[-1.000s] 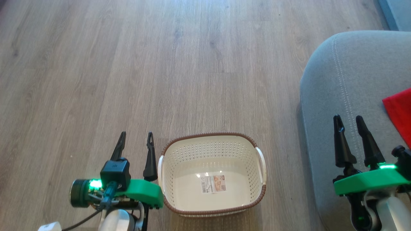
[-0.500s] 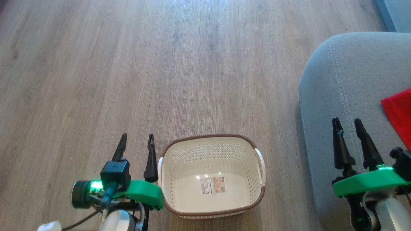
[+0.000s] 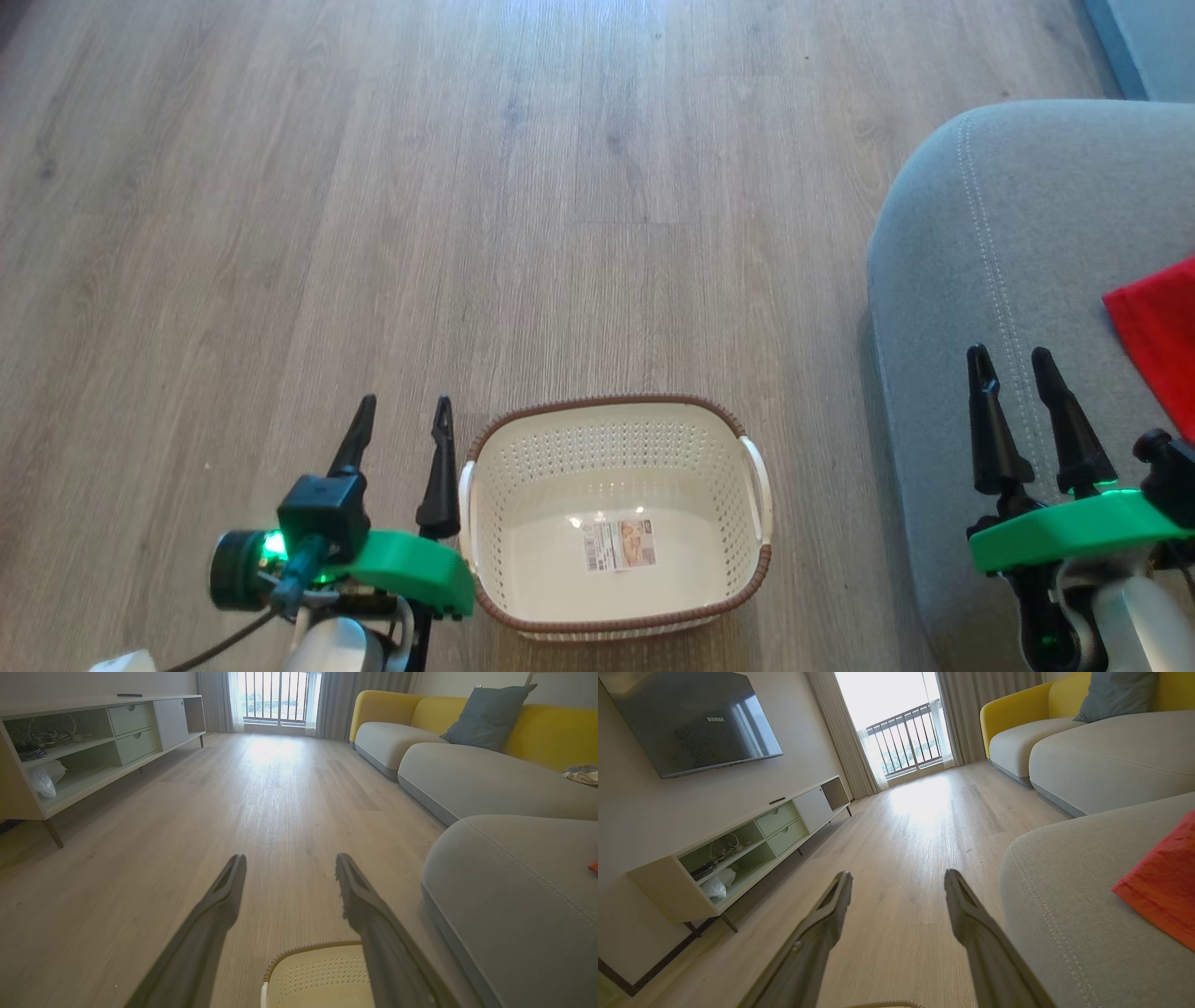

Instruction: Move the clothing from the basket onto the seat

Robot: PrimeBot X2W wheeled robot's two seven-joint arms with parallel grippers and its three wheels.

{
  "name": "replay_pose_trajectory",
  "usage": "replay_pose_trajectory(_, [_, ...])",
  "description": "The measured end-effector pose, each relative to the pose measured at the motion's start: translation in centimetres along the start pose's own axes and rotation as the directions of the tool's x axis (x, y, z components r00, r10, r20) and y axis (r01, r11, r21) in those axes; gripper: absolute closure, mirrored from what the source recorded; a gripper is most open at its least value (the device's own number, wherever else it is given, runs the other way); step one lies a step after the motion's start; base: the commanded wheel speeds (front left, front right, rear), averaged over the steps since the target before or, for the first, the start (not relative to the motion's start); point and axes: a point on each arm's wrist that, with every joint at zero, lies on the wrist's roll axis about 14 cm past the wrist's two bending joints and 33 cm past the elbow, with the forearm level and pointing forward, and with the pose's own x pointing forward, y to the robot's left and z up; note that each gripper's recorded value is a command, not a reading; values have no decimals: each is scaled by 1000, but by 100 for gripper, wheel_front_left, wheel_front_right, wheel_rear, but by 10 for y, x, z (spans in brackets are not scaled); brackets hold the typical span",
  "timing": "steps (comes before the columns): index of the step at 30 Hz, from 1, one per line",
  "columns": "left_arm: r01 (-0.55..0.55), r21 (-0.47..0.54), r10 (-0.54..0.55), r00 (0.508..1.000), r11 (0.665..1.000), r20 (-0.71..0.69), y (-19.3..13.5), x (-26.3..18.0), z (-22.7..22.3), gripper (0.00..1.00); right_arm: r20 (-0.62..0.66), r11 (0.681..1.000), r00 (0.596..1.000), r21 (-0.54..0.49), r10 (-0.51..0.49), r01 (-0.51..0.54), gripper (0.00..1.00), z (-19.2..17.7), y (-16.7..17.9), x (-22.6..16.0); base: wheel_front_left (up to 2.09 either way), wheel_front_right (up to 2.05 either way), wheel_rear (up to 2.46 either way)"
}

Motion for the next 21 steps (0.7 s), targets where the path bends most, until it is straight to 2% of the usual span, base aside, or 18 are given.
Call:
replay_pose_trajectory(13, [-4,-39,6,998,999,55,2,4,18,0,-3,1000,1000,6,-9,9,0,-1,-3,-1,0,0,0])
replay_pose_trajectory(14, [1,-49,2,999,999,48,2,3,16,100,-3,1000,1000,6,-10,10,100,-1,-3,-1,0,0,0])
replay_pose_trajectory(18, [-13,-34,12,999,999,-43,6,-9,-12,100,-60,999,997,16,-39,40,100,-20,-9,-9,0,0,0])
replay_pose_trajectory(21, [-30,-60,24,996,998,-91,8,-17,-25,100,-93,997,994,39,-62,65,100,-29,-14,-17,0,0,0])
